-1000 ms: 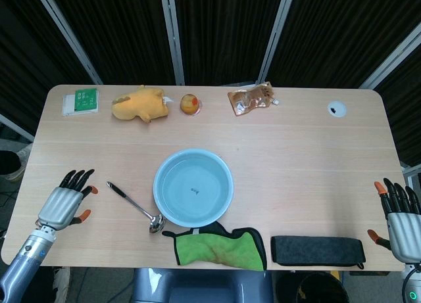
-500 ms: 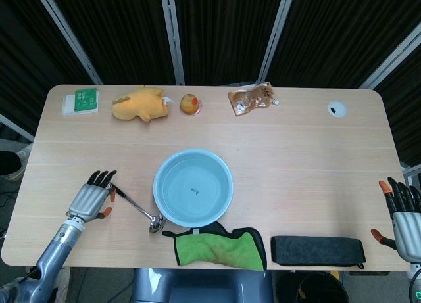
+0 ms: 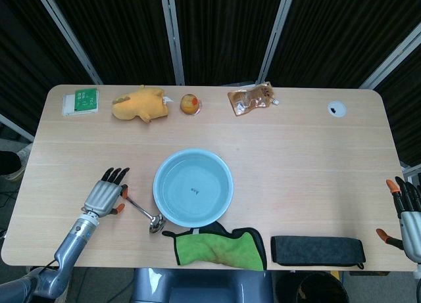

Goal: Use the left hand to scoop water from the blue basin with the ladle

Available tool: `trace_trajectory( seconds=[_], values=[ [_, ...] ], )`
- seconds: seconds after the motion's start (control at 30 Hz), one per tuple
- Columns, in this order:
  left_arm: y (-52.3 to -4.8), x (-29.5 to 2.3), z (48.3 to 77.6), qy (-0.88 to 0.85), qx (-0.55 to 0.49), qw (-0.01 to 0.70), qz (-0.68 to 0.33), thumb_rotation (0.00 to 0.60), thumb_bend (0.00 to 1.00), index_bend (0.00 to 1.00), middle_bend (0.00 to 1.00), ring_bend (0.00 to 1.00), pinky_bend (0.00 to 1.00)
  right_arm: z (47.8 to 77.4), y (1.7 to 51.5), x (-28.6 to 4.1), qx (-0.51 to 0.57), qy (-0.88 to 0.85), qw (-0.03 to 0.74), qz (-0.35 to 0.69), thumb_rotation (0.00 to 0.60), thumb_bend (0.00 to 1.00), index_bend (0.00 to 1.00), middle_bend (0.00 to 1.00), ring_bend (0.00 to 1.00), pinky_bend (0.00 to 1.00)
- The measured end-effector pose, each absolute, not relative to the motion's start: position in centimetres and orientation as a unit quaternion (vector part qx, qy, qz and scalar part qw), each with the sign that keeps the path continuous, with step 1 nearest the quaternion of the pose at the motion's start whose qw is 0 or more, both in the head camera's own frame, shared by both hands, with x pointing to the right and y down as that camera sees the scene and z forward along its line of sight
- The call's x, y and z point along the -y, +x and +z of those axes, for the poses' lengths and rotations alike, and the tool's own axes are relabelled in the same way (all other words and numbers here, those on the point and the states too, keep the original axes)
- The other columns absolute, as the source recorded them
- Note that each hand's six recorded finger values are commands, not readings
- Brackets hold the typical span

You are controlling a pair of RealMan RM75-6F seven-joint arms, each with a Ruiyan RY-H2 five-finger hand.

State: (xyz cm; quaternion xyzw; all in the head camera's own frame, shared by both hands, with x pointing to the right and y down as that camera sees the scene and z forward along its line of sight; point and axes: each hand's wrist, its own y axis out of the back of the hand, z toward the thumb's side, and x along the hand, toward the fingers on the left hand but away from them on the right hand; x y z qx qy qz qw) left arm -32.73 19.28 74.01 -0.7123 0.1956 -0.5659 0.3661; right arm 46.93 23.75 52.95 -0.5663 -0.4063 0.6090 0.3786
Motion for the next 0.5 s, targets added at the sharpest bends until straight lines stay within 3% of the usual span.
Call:
trace_trajectory(
  seconds=[0.5],
  values=[
    [-31.4, -19.2, 75.5, -0.723, -0.177, 0.362, -0.562, 0.600, 0.28, 0.49, 0.00, 0.00, 0.00, 53.1, 47.4, -23.4, 0.412, -0.560, 0.372, 0.615, 0.600, 0.00, 0.00, 0.00, 0.00, 0.00]
  ],
)
